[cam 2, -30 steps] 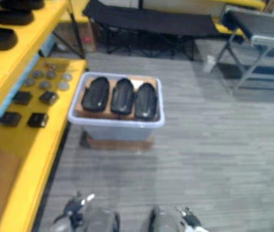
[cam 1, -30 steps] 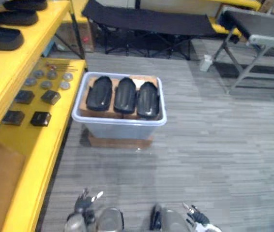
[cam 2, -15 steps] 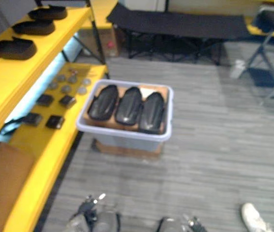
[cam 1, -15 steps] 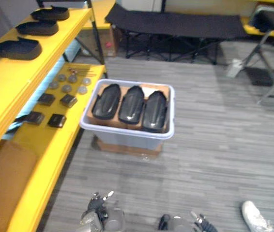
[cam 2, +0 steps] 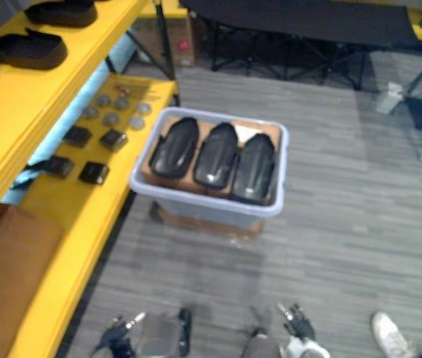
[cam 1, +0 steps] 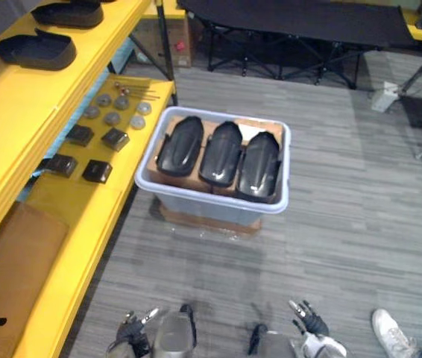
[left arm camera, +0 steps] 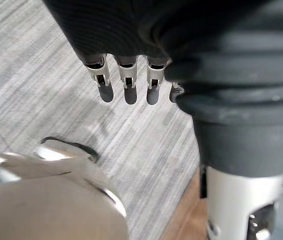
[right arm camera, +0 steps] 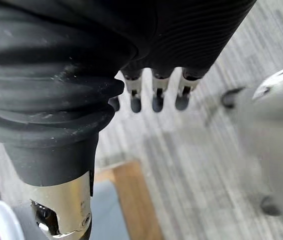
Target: Walk over and take plastic housings, then place them on the shelf
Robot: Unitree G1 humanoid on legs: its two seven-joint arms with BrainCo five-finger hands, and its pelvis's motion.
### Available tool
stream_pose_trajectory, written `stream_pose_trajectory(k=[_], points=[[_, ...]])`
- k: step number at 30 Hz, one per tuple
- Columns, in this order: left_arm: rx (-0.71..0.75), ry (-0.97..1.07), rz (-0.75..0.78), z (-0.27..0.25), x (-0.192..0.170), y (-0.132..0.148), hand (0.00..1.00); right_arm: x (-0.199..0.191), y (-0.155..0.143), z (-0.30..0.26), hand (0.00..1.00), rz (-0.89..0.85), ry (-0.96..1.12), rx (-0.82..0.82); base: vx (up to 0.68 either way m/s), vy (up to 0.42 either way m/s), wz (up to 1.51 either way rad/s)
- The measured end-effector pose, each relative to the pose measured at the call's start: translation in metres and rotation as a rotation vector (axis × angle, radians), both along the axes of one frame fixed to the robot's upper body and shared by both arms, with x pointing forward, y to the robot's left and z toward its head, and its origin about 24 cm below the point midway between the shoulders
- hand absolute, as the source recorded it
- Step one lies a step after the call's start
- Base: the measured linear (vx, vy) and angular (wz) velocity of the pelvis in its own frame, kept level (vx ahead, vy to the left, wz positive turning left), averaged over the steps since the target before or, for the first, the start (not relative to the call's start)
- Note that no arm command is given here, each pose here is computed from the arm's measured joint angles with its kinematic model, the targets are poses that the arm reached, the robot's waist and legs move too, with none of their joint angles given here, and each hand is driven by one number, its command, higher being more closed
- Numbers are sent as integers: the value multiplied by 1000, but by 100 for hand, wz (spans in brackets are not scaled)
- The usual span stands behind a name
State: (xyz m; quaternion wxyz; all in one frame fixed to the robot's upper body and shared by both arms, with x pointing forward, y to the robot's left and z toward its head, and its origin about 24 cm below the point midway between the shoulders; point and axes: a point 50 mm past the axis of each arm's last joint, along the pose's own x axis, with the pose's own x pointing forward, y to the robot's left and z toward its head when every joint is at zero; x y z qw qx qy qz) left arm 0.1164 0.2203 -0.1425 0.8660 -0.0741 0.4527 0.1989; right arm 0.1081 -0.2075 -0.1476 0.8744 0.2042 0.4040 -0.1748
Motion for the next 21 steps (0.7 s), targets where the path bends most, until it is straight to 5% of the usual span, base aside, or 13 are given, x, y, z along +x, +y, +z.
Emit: stream_pose_trajectory(k=[21], points=[[3,-79,-139,8,37,-38,0,-11,-4,-3,0,12,7,-3,19,-43,18]])
